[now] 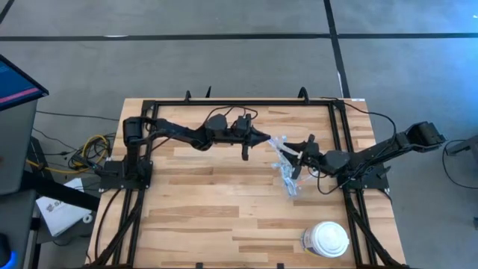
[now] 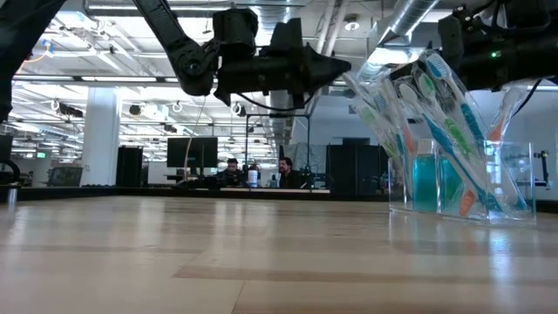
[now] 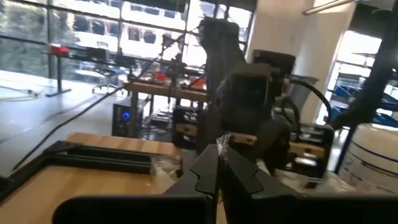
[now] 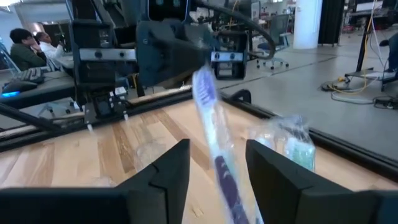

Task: Pick & Place toothbrushing station
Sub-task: Put the purple toothbrush into the transparent organizer

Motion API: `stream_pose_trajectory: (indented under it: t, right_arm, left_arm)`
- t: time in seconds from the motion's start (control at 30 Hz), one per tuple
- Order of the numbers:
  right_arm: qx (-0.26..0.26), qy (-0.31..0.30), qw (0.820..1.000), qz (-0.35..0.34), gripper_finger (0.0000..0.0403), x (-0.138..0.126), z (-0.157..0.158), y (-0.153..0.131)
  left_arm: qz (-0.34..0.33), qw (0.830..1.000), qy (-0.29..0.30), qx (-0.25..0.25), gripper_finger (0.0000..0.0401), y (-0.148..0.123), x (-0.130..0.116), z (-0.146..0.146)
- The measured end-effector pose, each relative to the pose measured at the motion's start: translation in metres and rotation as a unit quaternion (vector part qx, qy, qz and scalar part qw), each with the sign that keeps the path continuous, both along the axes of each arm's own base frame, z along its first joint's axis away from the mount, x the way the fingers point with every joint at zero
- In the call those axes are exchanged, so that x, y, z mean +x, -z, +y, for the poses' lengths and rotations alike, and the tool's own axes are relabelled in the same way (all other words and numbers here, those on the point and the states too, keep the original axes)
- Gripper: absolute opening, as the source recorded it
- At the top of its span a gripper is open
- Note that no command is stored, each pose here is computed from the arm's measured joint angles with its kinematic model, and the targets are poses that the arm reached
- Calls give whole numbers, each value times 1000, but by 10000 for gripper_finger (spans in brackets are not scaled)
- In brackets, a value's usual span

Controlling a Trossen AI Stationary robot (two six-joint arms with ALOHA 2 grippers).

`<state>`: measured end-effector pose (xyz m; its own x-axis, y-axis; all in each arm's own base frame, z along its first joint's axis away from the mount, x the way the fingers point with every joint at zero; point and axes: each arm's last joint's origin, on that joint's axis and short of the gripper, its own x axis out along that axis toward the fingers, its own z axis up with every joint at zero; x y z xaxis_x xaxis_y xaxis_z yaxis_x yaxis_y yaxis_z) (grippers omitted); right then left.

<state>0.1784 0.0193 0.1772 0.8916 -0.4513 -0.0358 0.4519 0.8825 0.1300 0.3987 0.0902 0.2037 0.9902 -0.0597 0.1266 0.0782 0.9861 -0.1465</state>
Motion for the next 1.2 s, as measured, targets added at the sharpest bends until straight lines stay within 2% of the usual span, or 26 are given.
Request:
stream_pose_trajectory:
  t: [0.27, 0.37, 0.5, 1.2]
  right_arm:
    - [-20, 0, 999, -30, 137, 0, 0, -8]
    - [-19, 0, 999, -33, 133, 0, 0, -9]
    - [-19, 0, 999, -33, 133, 0, 0, -9]
    - [-39, 3, 999, -39, 134, 5, 1, -19]
  left_arm:
    - [12, 1000, 9, 15, 0, -26, -10, -3]
    - [26, 999, 8, 36, 0, -36, -14, -6]
    - [47, 997, 14, 55, 0, -35, -15, -11]
    - [47, 996, 23, 70, 0, -35, -9, -18]
